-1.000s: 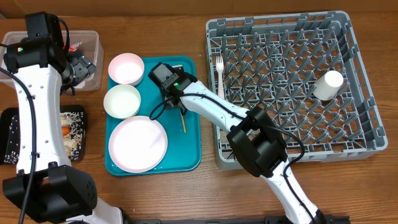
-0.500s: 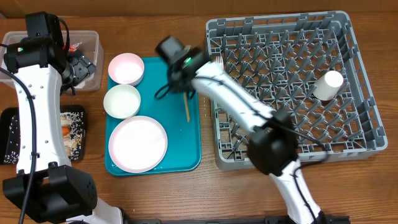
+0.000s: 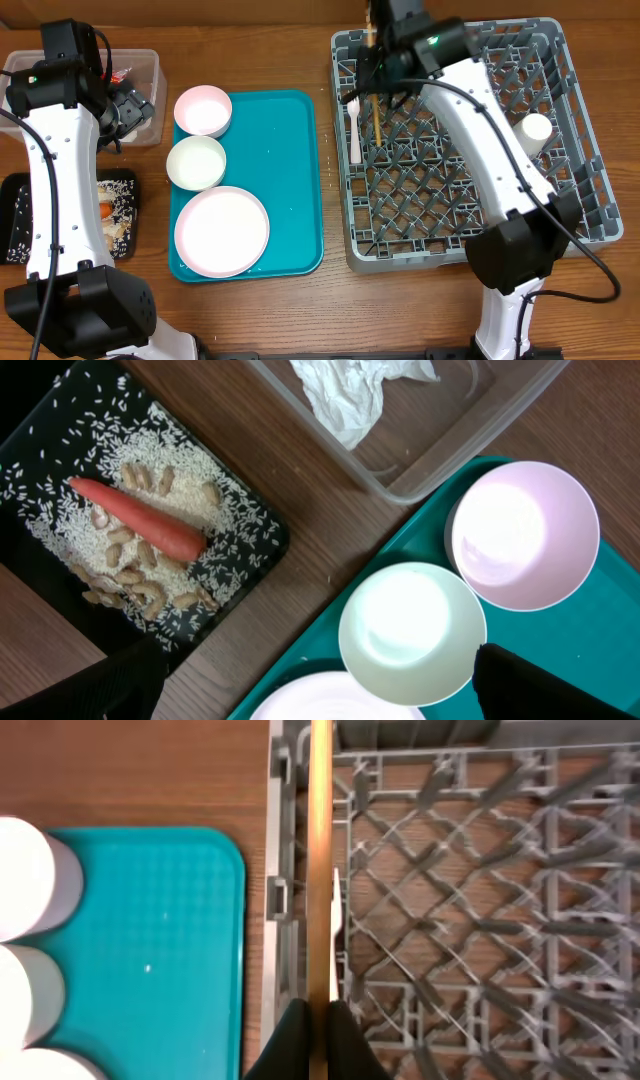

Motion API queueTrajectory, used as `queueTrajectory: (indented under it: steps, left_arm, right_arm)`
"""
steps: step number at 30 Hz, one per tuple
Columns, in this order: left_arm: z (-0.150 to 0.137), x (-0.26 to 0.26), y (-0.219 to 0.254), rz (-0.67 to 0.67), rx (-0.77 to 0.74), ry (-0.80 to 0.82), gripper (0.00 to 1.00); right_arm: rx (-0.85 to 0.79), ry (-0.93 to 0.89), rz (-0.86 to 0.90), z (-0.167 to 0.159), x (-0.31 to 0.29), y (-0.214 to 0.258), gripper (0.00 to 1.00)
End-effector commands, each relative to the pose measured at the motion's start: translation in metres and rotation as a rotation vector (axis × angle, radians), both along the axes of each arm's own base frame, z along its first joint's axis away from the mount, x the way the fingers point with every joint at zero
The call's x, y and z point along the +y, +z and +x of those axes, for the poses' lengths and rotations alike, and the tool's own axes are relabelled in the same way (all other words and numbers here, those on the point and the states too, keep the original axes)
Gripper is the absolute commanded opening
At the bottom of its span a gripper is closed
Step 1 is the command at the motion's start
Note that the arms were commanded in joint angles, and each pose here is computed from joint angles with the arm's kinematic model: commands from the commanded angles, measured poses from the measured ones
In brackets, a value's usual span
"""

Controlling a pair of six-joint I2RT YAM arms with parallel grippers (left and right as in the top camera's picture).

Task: Sort waste into correct bins and load items into the dishwasher rack
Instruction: 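Carry the chopstick right and release it in the rack beside the fork, then move the right gripper back to the large white plate's edge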

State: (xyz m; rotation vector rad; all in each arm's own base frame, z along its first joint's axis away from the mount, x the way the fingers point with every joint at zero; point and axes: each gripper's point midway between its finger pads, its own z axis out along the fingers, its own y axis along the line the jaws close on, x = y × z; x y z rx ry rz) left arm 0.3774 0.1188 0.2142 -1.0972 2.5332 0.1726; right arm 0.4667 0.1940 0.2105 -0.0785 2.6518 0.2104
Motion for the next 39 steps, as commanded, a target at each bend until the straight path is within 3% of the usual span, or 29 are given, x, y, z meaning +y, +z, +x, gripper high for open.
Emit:
queueTrajectory:
  steps: [1,5,6,7,11,16,21,23,24,30,35,39]
  left_arm:
    - [0.002,0.000,0.003,-0.005,-0.016,0.015,1.00]
    - [0.002,0.000,0.003,-0.005,-0.016,0.015,1.00]
    - [0.002,0.000,0.003,-0.005,-0.016,0.015,1.00]
    - [0.002,0.000,0.003,-0.005,-0.016,0.015,1.00]
    - [0.002,0.000,0.003,-0.006,-0.016,0.016,1.00]
    - [0.002,0.000,0.003,-0.006,-0.016,0.015,1.00]
    - [0.002,0.000,0.003,-0.005,-0.016,0.015,1.00]
    - [0.002,0.000,0.003,-0.005,-0.016,0.015,1.00]
    - [0.002,0.000,0.003,-0.005,-0.016,0.015,1.00]
    - [0.002,0.000,0.003,-0.005,-0.016,0.015,1.00]
    - [0.002,0.000,0.003,-0.005,-0.016,0.015,1.00]
    - [0.002,0.000,0.003,-0.005,-0.016,0.015,1.00]
  right_arm:
    - [0.057,0.052,-0.010,-0.004,0.009,-0.039,0.04]
    - [0.081,0.055,-0.004,-0.006,0.011,-0.063,0.24]
    - [0.085,0.055,-0.005,-0.007,0.011,-0.066,0.32]
    - [0.089,0.049,-0.003,-0.008,0.011,-0.066,0.46]
    - [0.092,0.040,0.010,-0.008,0.012,-0.060,0.64]
    - [0.095,0.017,0.035,-0.019,0.013,-0.029,0.65]
    - [0.051,0.108,0.174,-0.041,0.040,0.029,0.66]
    - [0.048,0.166,0.242,-0.055,0.057,0.046,0.83]
    - [0.052,0.182,0.256,-0.060,0.061,0.049,1.00]
    - [0.160,0.299,0.244,-0.105,0.103,0.027,1.00]
    - [0.258,0.341,0.154,-0.140,0.138,-0.039,1.00]
    - [0.313,0.382,0.138,-0.161,0.161,-0.083,0.93]
